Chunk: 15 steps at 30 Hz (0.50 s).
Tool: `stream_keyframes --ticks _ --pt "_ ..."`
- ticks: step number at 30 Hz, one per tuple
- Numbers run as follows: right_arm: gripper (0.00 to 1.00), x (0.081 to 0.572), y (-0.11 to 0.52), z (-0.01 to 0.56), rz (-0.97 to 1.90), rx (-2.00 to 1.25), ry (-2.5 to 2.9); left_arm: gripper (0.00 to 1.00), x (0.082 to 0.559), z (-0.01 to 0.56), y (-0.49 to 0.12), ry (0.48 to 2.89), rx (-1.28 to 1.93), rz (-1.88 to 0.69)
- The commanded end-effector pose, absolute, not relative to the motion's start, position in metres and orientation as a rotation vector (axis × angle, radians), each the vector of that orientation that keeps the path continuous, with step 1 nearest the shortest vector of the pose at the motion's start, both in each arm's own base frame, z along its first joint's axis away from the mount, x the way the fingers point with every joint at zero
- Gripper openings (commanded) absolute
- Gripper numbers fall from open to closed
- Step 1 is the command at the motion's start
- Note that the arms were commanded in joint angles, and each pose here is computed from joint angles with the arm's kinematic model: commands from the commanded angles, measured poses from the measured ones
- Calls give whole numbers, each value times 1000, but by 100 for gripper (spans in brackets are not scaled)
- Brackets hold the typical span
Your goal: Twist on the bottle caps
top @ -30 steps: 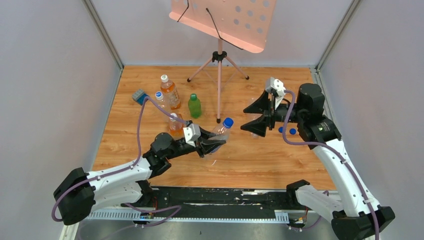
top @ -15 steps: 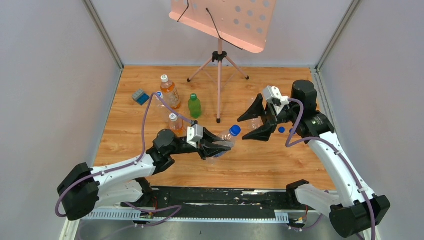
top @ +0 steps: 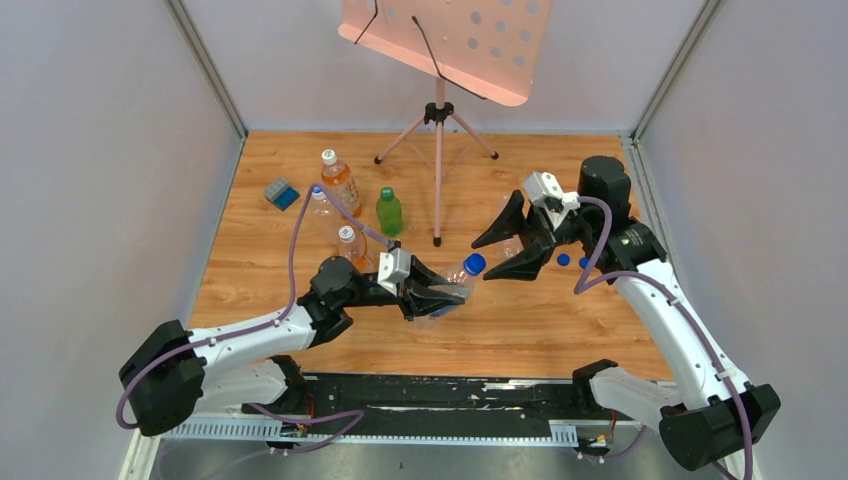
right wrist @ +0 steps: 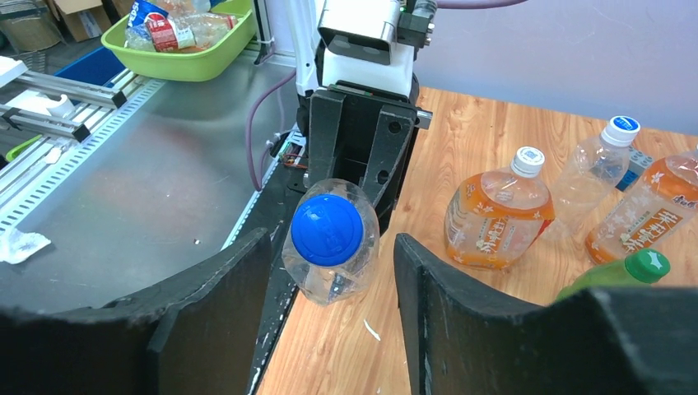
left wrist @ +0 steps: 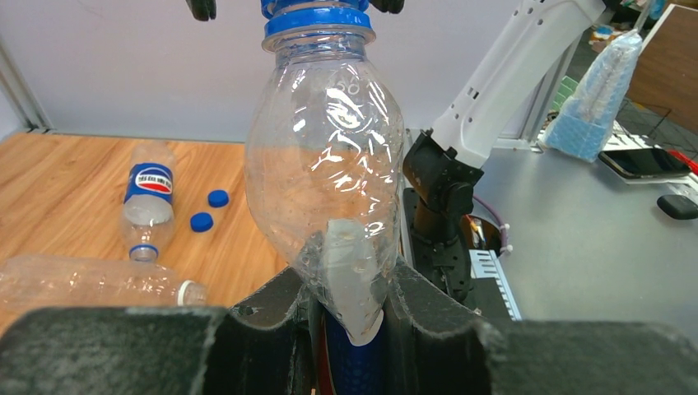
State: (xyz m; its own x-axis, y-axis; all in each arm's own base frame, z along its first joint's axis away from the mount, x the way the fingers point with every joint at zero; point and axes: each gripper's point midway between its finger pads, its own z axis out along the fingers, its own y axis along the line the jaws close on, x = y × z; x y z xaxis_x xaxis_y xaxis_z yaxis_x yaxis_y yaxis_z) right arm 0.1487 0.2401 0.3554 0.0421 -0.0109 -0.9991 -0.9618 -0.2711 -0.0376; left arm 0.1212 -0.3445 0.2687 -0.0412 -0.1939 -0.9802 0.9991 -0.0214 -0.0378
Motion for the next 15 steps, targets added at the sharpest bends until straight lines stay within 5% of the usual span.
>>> stream_keyframes --ticks 1,10,15 --pt "57 140 240 375 1345 -1497 915 0 121 299 -346 986 1041 -1349" --pt "49 140 242 374 1372 -1496 930 0 120 300 -347 984 1049 -1360" --pt "31 142 243 372 1377 -1486 956 0 122 300 -348 990 1047 -1349"
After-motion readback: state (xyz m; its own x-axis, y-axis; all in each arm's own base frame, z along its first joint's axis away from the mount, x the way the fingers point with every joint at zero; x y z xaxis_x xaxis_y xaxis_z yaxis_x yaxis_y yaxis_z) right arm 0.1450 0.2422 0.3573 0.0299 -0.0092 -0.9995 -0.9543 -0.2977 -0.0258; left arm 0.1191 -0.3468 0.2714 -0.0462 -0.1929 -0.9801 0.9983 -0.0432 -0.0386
